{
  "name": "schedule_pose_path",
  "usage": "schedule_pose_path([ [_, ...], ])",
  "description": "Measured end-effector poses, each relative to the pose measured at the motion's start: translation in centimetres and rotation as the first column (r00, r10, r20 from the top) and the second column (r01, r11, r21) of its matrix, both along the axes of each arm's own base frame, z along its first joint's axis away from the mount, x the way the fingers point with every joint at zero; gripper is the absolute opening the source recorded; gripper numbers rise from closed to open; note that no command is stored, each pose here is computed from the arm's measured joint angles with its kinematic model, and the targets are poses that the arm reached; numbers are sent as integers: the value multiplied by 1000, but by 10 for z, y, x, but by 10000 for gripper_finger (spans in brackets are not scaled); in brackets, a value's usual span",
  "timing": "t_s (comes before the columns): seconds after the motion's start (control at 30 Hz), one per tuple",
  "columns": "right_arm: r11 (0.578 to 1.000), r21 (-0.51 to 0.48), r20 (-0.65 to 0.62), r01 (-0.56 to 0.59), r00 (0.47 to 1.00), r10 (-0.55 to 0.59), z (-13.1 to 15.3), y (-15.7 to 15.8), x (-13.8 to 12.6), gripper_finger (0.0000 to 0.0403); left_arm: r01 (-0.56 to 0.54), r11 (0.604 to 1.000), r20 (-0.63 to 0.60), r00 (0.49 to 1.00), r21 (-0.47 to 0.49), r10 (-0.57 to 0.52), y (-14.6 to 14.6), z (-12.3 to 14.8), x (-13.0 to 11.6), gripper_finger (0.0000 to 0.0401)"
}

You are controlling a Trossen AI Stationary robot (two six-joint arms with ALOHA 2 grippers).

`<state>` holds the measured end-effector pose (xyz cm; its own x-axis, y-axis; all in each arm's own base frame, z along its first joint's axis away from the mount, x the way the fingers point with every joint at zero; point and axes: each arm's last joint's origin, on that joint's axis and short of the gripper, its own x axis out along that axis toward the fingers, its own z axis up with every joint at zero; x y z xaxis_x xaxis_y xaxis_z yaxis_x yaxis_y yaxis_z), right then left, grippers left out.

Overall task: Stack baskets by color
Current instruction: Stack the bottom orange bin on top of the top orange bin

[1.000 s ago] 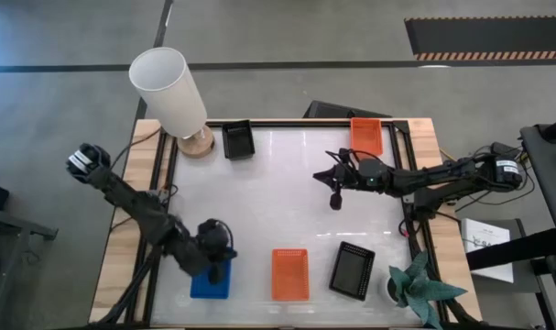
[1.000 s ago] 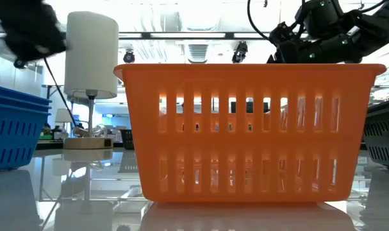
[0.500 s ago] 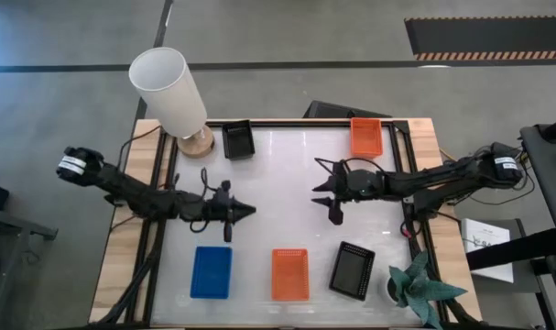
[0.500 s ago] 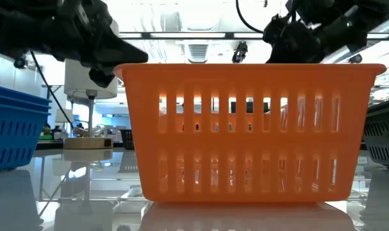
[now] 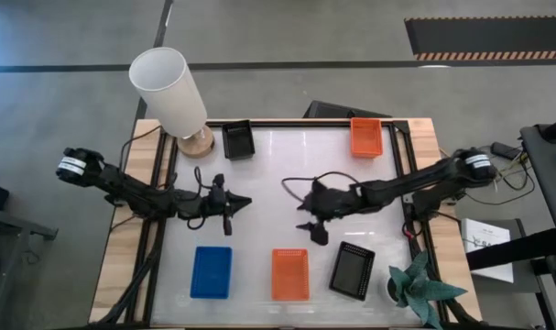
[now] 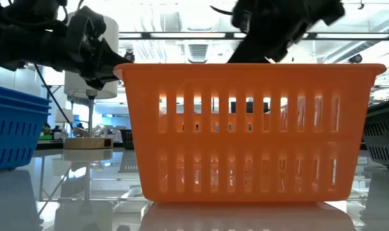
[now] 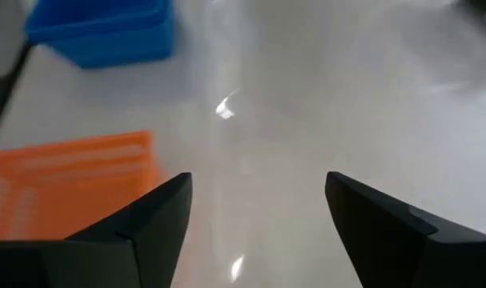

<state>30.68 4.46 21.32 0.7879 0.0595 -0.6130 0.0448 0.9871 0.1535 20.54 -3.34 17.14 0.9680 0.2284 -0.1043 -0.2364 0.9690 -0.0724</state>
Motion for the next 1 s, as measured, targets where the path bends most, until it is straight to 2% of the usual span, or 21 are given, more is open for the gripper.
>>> schedule_pose_path([
  [0.1, 996, 64, -59, -58, 996, 62, 1, 11, 18, 283, 0, 1000, -7, 1000, 2, 0, 0, -2, 0, 10],
  [0.23, 995, 62, -197, -77, 976, 88, -9, 25, 37, 272, 0, 1000, -25, 1000, 7, 0, 0, -5, 1, 10],
  [0.37, 995, 65, -360, -72, 929, 91, -21, 32, 54, 253, 0, 1000, -31, 1000, 7, 0, 0, -7, 2, 10],
  [0.47, 989, 111, -449, -97, 883, 137, -30, 37, 65, 241, 0, 1000, -38, 999, 8, 0, -1, -8, 2, 10],
  [0.63, 976, 167, -488, -138, 849, 203, -37, 46, 82, 230, 0, 1000, -39, 999, 9, 0, -1, -11, 4, 10],
  [0.77, 975, 169, -510, -146, 833, 213, -35, 49, 88, 226, 0, 1000, -32, 999, 7, 0, -1, -12, 5, 10],
  [1.0, 969, 199, -460, -149, 858, 227, -14, 53, 93, 241, 1, 1000, -20, 1000, 4, -1, -2, -12, 6, 10],
])
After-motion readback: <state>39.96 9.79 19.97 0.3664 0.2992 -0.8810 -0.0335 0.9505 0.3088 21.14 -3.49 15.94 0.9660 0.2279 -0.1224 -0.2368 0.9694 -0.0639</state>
